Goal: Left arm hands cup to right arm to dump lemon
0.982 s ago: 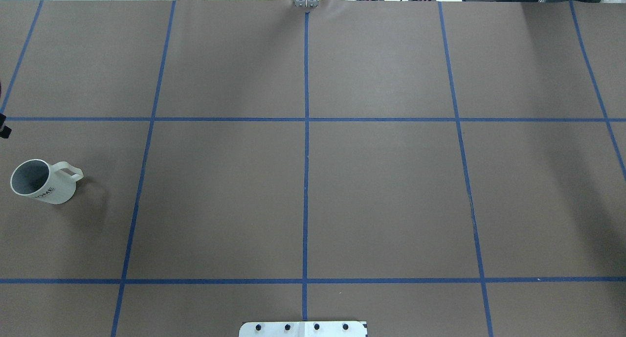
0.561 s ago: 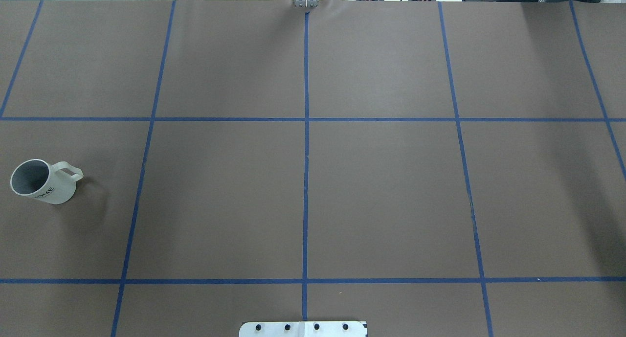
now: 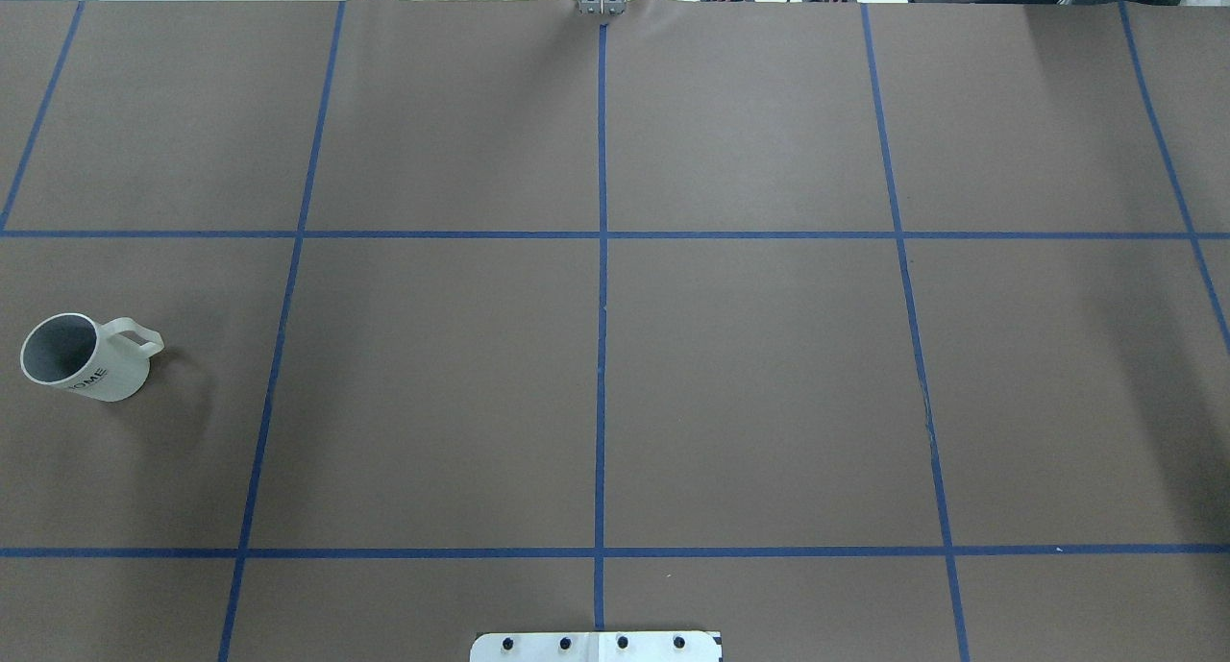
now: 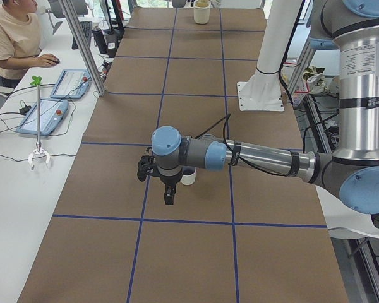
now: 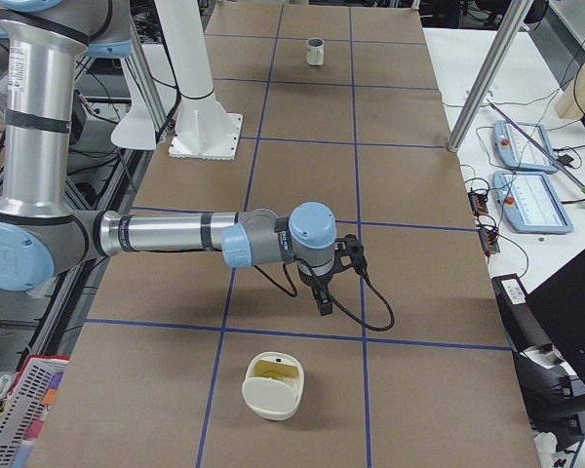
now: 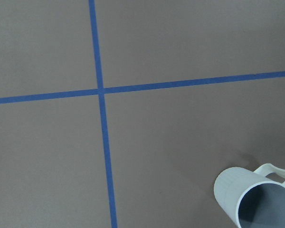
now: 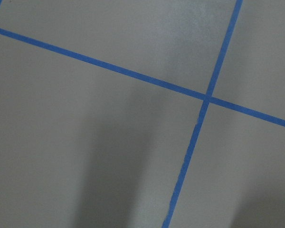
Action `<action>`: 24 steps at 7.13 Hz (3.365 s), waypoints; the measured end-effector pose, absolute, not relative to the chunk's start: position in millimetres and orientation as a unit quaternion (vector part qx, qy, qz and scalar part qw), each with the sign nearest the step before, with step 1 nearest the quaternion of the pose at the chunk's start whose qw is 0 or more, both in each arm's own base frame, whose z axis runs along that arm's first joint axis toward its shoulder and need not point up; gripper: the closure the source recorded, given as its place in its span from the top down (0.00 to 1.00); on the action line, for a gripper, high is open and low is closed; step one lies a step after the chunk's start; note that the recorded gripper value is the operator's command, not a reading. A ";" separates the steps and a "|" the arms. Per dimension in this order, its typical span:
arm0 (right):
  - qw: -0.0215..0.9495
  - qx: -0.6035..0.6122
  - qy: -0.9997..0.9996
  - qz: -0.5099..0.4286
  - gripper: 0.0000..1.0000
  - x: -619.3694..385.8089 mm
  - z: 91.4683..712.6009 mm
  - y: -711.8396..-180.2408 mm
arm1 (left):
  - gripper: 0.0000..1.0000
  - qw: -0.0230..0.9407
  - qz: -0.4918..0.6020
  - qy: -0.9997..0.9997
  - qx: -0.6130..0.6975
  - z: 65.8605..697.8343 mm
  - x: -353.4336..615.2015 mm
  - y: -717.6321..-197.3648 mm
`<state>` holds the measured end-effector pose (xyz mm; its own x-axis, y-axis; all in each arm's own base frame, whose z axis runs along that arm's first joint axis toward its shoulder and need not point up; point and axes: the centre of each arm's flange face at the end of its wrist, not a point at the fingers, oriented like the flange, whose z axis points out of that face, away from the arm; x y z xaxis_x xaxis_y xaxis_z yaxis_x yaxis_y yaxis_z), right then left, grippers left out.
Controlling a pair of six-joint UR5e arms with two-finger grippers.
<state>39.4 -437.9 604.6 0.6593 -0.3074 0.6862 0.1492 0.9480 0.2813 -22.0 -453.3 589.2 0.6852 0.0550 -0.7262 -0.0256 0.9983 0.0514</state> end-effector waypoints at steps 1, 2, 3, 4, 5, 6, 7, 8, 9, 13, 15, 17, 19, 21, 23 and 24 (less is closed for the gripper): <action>0.906 0.099 -0.390 -0.128 1.00 38.0 604.7 -438.0 | 1.00 0.918 0.019 0.395 0.015 592.1 -22.3 -452.1; 0.907 0.100 -0.388 -0.129 1.00 38.2 603.4 -438.2 | 1.00 0.919 0.017 0.395 0.015 591.7 -22.4 -453.6; 0.907 0.101 -0.387 -0.129 1.00 38.3 601.6 -439.2 | 1.00 0.919 0.017 0.394 0.018 589.3 -22.2 -456.6; 0.907 0.104 -0.386 -0.130 1.00 38.4 599.4 -441.2 | 1.00 0.919 0.019 0.394 0.023 584.6 -22.0 -458.3; 0.908 0.107 -0.383 -0.131 1.00 38.5 596.6 -444.1 | 1.00 0.918 0.022 0.394 0.028 579.6 -21.9 -459.3; 0.909 0.109 -0.380 -0.132 1.00 38.7 594.5 -446.7 | 1.00 0.918 0.024 0.394 0.034 574.0 -21.6 -462.5; 0.909 0.111 -0.379 -0.133 1.00 38.5 592.9 -448.6 | 1.00 0.918 0.026 0.394 0.039 567.9 -21.2 -467.6; 0.909 0.112 -0.378 -0.134 1.00 38.3 592.2 -449.7 | 1.00 0.917 0.027 0.395 0.042 564.8 -20.9 -470.3; 0.909 0.112 -0.378 -0.134 1.00 38.3 592.3 -449.9 | 1.00 0.917 0.027 0.395 0.043 564.3 -20.8 -470.7; 0.909 0.113 -0.378 -0.134 1.00 38.1 591.0 -451.2 | 1.00 0.918 0.024 0.394 0.038 568.0 -21.4 -467.8; 0.909 0.114 -0.378 -0.134 1.00 38.6 590.4 -451.3 | 1.00 0.918 0.024 0.394 0.038 568.5 -21.4 -467.5; 0.909 0.114 -0.378 -0.134 1.00 38.3 590.1 -451.3 | 1.00 0.918 0.024 0.394 0.038 568.1 -21.2 -467.5; 0.909 0.114 -0.378 -0.134 1.00 38.4 590.0 -451.3 | 1.00 0.918 0.024 0.394 0.039 567.1 -21.2 -467.9; 0.909 0.114 -0.378 -0.134 1.00 38.6 590.0 -451.3 | 1.00 0.918 0.025 0.395 0.041 565.1 -21.3 -467.2; 0.909 0.114 -0.378 -0.134 1.00 38.6 590.0 -451.3 | 1.00 0.917 0.025 0.395 0.043 562.7 -21.9 -466.1; 0.909 0.114 -0.378 -0.134 1.00 38.6 590.0 -451.3 | 1.00 0.917 0.026 0.395 0.044 562.0 -21.9 -465.9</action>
